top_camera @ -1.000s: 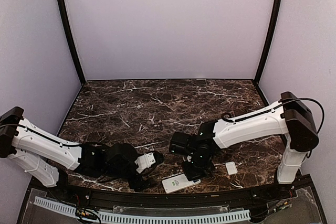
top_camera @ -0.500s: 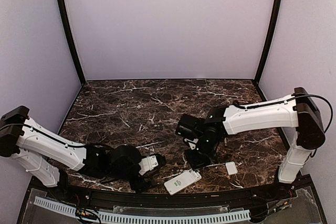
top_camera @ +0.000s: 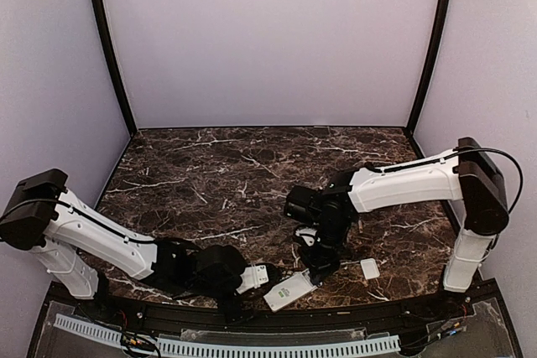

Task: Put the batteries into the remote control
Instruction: Hold the remote control without batteries at the center of the board.

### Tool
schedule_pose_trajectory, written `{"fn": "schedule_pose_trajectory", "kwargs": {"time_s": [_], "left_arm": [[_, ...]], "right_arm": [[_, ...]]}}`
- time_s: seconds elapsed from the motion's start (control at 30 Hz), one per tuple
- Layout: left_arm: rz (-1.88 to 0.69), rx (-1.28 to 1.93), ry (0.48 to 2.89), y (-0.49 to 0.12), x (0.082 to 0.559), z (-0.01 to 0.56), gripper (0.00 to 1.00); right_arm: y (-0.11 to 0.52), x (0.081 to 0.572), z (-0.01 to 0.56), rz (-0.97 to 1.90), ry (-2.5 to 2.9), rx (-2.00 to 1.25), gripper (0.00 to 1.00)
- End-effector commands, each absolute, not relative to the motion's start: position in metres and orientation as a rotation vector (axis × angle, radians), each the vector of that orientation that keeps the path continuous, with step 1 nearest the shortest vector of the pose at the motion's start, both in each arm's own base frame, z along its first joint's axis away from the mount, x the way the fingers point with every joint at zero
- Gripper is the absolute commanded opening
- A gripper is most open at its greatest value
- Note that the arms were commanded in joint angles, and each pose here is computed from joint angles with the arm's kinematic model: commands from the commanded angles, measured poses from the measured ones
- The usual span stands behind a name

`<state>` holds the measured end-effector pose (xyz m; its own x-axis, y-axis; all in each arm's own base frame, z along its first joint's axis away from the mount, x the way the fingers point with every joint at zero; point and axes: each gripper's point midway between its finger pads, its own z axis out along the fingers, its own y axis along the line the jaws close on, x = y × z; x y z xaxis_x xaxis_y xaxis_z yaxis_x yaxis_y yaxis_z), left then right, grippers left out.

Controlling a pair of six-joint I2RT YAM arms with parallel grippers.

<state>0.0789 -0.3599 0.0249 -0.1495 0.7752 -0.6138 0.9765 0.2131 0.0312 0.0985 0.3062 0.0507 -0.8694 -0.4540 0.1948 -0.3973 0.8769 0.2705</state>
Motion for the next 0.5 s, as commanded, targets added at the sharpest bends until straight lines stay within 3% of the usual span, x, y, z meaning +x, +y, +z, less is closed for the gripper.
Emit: {"fn": "schedule_pose_trajectory", "kwargs": {"time_s": [0.0, 0.47], "left_arm": [[-0.545, 1.662, 1.954, -0.369, 0.067, 0.031, 0.99], [-0.413, 1.648, 2.053, -0.378, 0.078, 0.01, 0.9]], "right_arm": [[0.3, 0.094, 0.044, -0.276, -2.717, 0.659, 0.0], [0.311, 0.099, 0.033, -0.25, -2.647, 0.749, 0.0]]}}
